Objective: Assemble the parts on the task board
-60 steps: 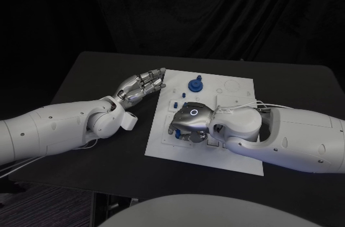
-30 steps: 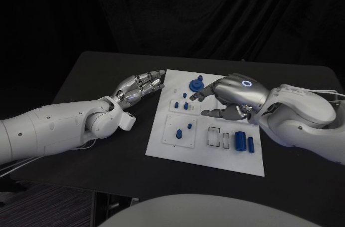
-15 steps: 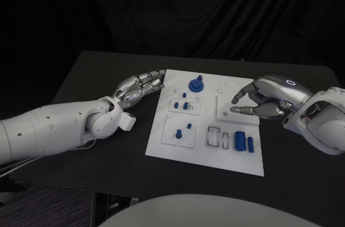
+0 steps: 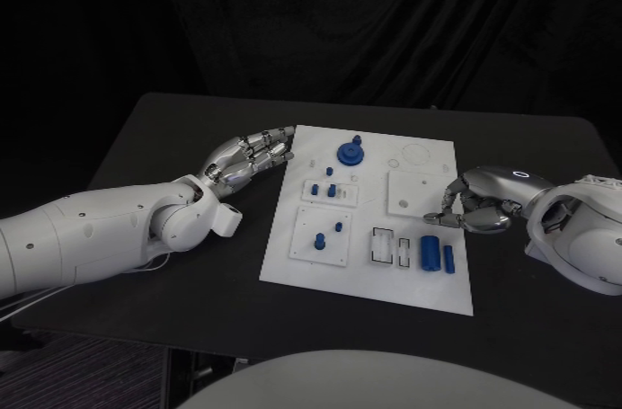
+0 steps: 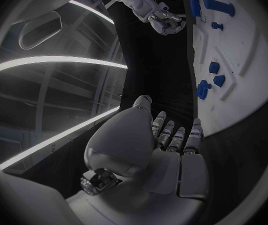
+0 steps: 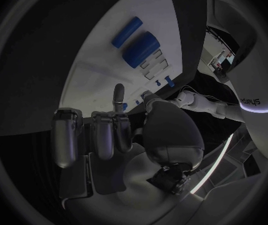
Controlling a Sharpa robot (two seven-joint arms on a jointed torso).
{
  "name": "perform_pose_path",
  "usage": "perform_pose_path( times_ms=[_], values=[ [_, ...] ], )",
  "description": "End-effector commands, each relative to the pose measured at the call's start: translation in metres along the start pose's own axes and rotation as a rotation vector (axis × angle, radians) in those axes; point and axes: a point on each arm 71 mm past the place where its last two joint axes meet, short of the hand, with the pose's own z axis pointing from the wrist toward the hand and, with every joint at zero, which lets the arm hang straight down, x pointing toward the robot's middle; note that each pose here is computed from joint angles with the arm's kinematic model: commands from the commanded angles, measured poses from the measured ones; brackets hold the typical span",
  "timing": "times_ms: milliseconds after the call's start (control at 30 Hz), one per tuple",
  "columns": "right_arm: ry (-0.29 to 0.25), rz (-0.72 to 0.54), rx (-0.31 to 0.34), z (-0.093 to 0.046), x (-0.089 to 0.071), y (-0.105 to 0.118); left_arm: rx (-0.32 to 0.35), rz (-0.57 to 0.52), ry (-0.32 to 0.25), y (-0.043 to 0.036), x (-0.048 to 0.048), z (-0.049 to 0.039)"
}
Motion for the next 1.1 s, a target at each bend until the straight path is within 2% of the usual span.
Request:
perform_pose_path(
  times_ms=[33, 233, 333, 833, 1100],
  values=[
    [0.061, -0.012, 0.114, -0.003, 0.006, -0.006, 0.064, -0.010, 0.009, -0.0041, 0.0014, -0.0007],
    [0.127, 0.041, 0.161, -0.008, 0.014, -0.004, 0.063, -0.011, 0.009, -0.0043, 0.0011, -0.0014],
    [0.141, 0.056, 0.163, -0.009, 0.016, -0.001, 0.063, -0.011, 0.010, -0.0043, 0.0011, -0.0015],
    [0.160, 0.071, 0.164, -0.015, 0.025, 0.010, 0.058, -0.016, 0.014, -0.0037, 0.0010, -0.0017],
    [0.138, 0.013, 0.155, -0.018, 0.028, 0.013, 0.053, -0.018, 0.017, -0.0030, 0.0009, -0.0013]
  ],
)
